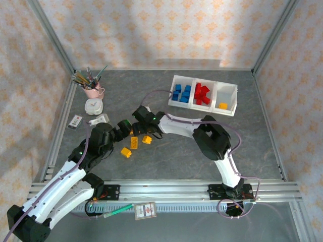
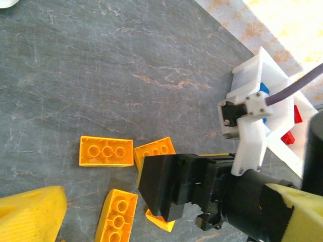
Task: Sort the legos into containers by color
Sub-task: Pick up the lego from the center of the table.
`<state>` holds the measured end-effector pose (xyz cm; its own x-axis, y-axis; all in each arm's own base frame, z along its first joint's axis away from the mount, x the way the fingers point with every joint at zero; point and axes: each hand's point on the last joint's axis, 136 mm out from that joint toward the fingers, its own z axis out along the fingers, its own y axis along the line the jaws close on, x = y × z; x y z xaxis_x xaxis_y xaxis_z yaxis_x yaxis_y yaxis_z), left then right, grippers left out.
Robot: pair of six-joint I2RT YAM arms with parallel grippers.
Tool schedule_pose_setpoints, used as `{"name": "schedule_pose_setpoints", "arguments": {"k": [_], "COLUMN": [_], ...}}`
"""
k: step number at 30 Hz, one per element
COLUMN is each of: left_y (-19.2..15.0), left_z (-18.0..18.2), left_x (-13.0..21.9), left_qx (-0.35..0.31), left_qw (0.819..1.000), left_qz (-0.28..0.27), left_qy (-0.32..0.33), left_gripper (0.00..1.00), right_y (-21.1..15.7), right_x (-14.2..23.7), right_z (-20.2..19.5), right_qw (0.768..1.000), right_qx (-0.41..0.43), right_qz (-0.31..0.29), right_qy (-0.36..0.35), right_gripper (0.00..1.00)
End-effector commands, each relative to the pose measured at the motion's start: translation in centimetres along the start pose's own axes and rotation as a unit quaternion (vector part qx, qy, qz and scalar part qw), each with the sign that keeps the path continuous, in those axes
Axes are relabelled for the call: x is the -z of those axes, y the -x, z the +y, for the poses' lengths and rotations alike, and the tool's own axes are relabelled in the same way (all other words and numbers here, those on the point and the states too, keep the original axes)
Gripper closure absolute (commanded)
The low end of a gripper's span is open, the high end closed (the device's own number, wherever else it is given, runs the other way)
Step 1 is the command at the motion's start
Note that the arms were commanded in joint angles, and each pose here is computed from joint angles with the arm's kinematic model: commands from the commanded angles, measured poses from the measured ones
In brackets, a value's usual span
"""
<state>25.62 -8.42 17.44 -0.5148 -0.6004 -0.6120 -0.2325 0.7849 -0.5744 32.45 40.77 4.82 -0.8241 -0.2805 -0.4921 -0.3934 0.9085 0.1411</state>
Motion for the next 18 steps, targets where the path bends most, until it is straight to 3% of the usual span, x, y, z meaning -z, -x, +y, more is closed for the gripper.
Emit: {"name": "schedule_pose_setpoints", "arguments": {"k": [1, 10, 18], "left_y": [0.1, 0.3, 0.3], "left_z": [1.0, 1.3, 1.3], "left_x": [0.2, 0.2, 0.2], "left_qx": [0.009, 0.009, 0.011], "left_qw": [1.0, 1.0, 1.0], "left_qz": [-0.009, -0.013, -0.014], "left_qy": [0.017, 0.021, 0.021], "left_gripper": [0.01, 0.01, 0.01], "right_y": [0.1, 0.3, 0.3], "right_x": [-0.6, -2.8, -3.7], "right_z": [-0.6, -1.0, -0.9], "right_qw": [0.999, 0.996, 0.995], "right_qx": [0.038, 0.065, 0.071], "right_qz": [0.008, 0.021, 0.029], "right_qy": [-0.029, -0.06, -0.066], "right_gripper": [0.06, 0.06, 0.22]}}
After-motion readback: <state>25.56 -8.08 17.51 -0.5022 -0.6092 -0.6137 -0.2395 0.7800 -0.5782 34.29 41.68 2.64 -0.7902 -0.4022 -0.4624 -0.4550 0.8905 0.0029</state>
